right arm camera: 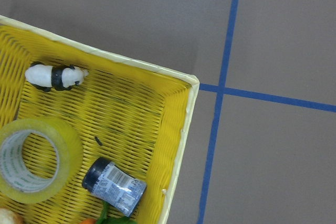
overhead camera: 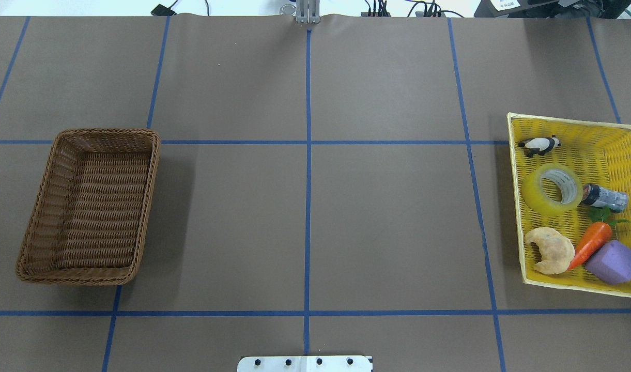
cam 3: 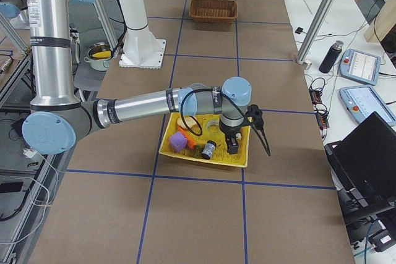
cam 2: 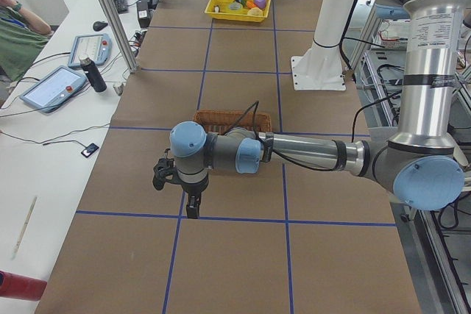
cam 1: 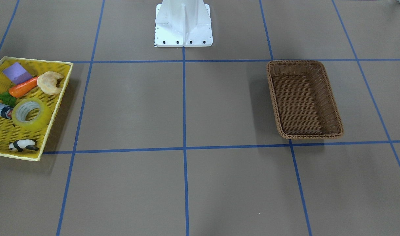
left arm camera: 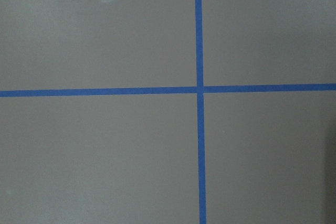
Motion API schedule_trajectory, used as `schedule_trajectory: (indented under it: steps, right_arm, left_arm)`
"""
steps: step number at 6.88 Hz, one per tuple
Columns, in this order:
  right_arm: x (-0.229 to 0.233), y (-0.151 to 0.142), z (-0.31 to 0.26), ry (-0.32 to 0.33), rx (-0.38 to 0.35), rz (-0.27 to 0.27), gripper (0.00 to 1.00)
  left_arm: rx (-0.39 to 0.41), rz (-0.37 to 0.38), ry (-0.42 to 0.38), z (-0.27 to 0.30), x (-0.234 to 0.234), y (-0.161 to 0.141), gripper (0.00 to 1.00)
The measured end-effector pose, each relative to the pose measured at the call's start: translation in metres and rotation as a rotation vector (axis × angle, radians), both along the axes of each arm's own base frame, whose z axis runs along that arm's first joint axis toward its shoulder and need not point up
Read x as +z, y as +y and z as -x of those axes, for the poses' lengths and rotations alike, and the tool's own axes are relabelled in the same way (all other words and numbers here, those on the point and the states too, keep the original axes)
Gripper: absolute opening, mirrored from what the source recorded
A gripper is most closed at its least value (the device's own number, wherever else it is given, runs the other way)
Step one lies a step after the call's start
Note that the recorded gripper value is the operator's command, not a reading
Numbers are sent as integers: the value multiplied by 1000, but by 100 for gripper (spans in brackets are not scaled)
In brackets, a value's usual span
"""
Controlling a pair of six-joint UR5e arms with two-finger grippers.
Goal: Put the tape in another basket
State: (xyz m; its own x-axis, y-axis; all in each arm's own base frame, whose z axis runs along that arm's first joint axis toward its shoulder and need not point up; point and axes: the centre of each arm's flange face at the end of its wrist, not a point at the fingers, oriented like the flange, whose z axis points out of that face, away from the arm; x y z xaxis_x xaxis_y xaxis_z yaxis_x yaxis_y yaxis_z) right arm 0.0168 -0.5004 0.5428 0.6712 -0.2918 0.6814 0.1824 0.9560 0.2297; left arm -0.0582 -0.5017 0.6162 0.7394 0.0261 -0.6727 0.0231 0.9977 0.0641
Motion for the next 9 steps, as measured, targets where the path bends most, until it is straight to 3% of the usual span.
schedule_trajectory:
  steps: [2, 4, 6, 9]
  right_arm:
    - [-19, -13, 39, 63, -168, -148, 100]
    - [-26, -16, 76, 70, -316, -244, 100]
    - [-24, -18, 109, 65, -400, -268, 100]
    - [1, -25, 150, 61, -464, -245, 100]
  left_arm:
    - [-1, -6, 8, -1, -2, -1, 99]
    - [0, -9, 11, -1, -3, -1, 99]
    - [2, -9, 12, -1, -2, 0, 99]
    - [1, -6, 11, -1, -1, -1, 99]
